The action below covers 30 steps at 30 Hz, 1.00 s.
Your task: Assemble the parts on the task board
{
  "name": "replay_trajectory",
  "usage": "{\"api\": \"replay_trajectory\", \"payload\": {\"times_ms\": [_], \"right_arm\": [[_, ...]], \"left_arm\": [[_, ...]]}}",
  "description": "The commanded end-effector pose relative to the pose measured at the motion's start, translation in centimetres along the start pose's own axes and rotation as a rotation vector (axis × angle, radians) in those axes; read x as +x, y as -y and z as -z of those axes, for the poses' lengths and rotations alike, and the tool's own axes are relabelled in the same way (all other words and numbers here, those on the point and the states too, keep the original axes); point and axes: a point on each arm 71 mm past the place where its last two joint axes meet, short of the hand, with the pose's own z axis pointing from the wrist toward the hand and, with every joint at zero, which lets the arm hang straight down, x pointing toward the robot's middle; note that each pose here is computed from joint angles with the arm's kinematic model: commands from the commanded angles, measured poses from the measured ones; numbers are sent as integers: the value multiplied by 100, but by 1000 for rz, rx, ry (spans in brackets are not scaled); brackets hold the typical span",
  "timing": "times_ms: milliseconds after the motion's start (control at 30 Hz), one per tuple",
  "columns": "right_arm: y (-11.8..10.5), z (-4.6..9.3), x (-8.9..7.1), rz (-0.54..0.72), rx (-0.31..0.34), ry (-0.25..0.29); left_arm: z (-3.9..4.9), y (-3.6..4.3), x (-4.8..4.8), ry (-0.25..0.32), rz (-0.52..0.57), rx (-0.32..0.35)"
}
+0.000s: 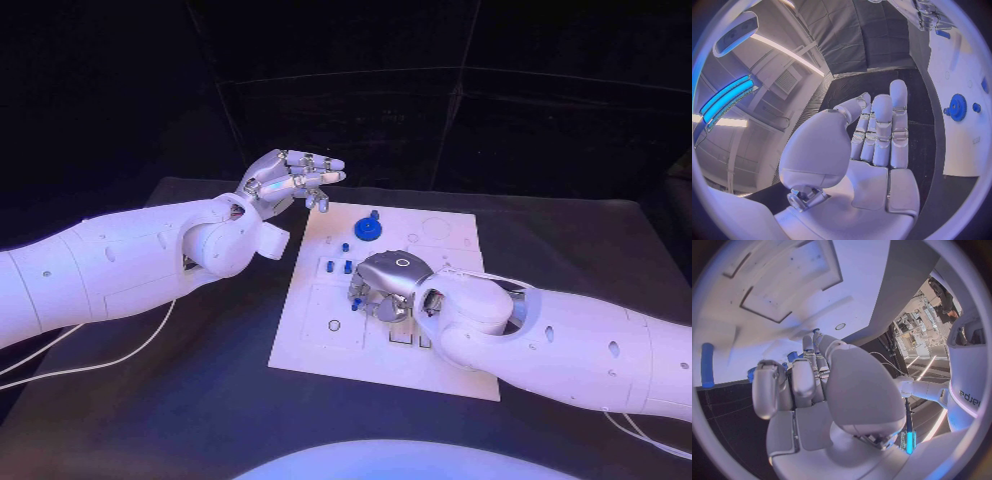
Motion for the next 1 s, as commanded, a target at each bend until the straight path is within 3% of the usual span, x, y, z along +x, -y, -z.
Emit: {"api": "replay_trajectory", "payload": {"times_ms": [33, 700, 1000], "right_arm": [[-8, -6, -6, 19, 1, 1], [-51, -33, 38, 41, -18, -57], [-26, -50, 19, 30, -9, -23]], "left_arm": [[-5, 10, 7, -5, 8, 2], [-7, 0, 7, -7, 8, -6], [0, -1, 1, -7, 9, -11]]}}
